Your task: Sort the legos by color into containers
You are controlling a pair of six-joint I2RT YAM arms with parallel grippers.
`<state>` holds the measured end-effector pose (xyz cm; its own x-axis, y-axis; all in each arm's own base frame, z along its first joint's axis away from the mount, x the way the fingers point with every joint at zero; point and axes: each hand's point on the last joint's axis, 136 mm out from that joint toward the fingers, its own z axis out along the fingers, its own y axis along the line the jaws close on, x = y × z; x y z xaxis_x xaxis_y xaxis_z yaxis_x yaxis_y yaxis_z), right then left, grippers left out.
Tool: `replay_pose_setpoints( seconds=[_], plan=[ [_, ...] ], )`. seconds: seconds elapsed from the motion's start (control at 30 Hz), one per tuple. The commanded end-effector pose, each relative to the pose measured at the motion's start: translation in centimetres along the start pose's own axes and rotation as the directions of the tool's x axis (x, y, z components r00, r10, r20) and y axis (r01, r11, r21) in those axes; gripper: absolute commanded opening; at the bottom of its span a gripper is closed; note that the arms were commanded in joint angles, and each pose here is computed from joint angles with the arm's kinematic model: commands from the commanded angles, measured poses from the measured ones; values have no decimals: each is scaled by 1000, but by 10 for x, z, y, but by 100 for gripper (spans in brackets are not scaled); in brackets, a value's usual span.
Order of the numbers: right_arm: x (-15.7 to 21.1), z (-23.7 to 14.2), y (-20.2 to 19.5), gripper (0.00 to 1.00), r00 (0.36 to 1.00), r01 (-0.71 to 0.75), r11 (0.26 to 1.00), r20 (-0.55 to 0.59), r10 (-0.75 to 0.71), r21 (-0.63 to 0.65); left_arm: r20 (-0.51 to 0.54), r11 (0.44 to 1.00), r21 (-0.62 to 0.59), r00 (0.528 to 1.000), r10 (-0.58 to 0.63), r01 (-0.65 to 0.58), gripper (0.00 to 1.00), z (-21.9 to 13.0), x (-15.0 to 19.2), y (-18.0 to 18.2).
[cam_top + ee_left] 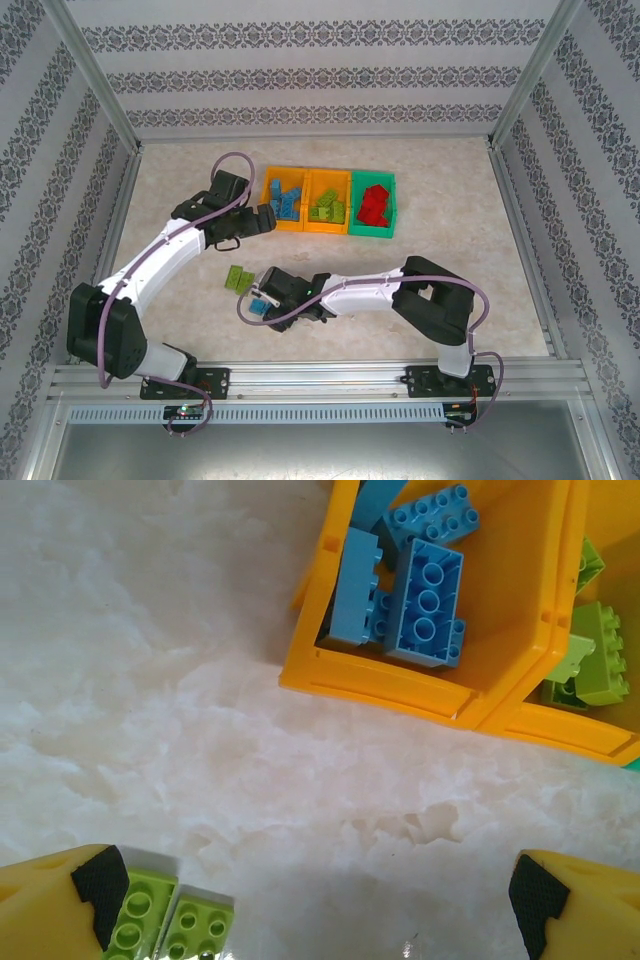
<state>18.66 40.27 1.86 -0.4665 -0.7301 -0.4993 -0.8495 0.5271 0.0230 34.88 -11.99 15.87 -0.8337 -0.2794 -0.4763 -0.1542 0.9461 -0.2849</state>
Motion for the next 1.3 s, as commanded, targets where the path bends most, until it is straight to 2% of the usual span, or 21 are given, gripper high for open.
replay_pose_setpoints(
  seconds=[0.0, 0.33, 0.5, 0.87, 1.17, 1.27],
  plan=[
    [-2, -13, -10, 58, 1000, 0, 999, 21, -1, 43, 21, 999, -39, 1000, -19, 20, 100, -5, 0, 15],
    [-64, -70, -68, 59, 961, -145, 989, 239, 138, 11, -6, 995, -98, 1000, -20, 19, 100, -14, 30, 43],
    [-99, -82, -110, 60, 937, -216, 976, 286, 200, 25, -45, 990, -138, 999, -7, 1, 100, -17, 50, 59],
    [-140, -55, -205, 61, 867, -443, 896, 259, 426, 8, -160, 997, -76, 987, 21, -34, 100, -3, 115, 64],
    [-149, -35, -247, 63, 829, -528, 849, 229, 510, 17, -212, 989, -12, 967, 138, -144, 99, 3, 153, 43],
    [-150, -29, -254, 67, 824, -541, 841, 218, 523, 24, -239, 983, -3, 954, 180, -186, 99, 7, 166, 36]
  ],
)
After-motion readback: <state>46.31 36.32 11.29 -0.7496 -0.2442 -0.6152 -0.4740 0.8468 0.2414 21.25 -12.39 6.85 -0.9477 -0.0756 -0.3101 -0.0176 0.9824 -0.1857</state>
